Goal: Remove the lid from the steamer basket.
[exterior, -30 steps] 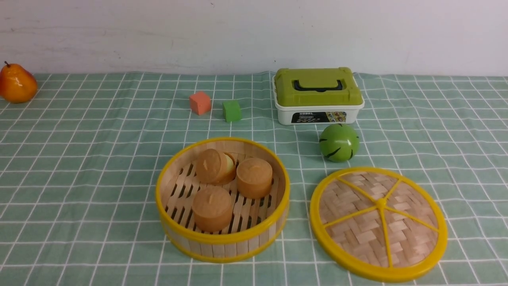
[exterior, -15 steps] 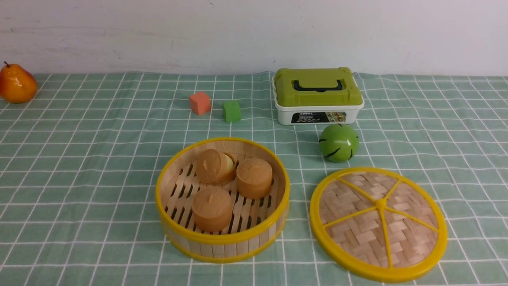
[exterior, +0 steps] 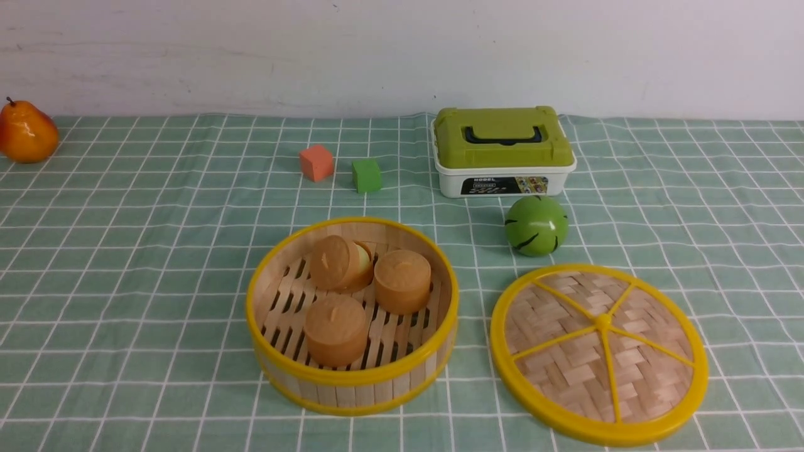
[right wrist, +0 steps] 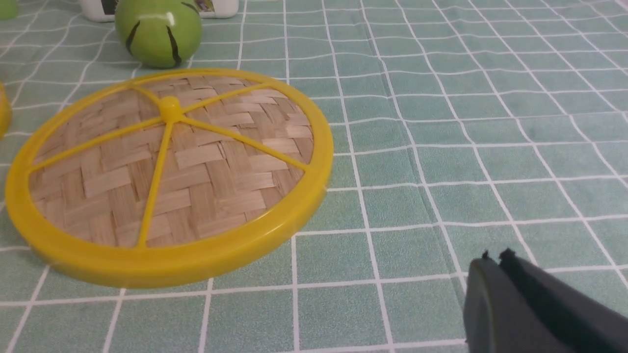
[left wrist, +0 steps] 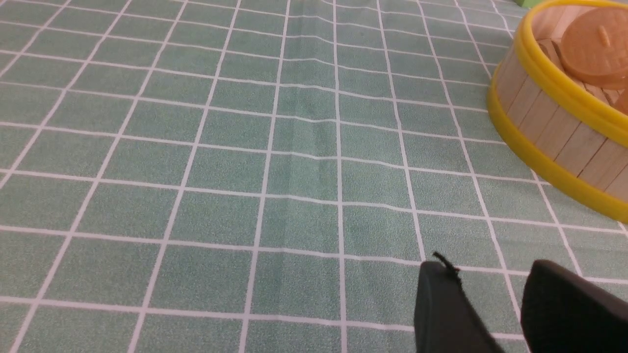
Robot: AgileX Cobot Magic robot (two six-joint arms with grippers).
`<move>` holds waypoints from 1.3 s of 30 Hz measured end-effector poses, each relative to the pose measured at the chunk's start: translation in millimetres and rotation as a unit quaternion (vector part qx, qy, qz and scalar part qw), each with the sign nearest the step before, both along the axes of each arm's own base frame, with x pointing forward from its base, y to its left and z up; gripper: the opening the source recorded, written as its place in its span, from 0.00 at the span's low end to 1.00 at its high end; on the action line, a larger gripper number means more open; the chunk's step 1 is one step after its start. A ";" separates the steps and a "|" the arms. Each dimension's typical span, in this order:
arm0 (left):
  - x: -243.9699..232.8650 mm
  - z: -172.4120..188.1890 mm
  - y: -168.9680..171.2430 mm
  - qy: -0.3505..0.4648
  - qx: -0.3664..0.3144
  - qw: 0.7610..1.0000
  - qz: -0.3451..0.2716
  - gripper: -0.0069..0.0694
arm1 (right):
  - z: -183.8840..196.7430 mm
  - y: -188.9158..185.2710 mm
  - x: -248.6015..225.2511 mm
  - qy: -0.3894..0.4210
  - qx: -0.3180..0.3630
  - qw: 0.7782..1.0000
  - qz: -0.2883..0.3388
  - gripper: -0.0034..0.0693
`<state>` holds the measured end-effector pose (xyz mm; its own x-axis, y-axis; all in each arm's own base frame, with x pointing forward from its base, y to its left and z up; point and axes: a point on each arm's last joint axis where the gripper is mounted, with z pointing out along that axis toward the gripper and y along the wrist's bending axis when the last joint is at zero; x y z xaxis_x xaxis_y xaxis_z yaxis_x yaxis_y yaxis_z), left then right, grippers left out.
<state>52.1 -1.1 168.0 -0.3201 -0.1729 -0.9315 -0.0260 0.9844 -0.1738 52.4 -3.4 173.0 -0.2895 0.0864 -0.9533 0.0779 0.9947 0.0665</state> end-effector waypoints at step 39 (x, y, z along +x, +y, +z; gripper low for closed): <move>0.0 0.0 0.0 0.000 0.000 1.000 0.000 0.40 | 0.1 0.0 0.0 0.000 0.000 1.000 0.000 0.10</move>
<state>52.1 -1.1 168.0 -0.3201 -0.1729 -0.9315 -0.0260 0.9844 -0.1738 52.4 -3.4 173.1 -0.2891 0.0865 -0.9534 0.0782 0.9947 0.0665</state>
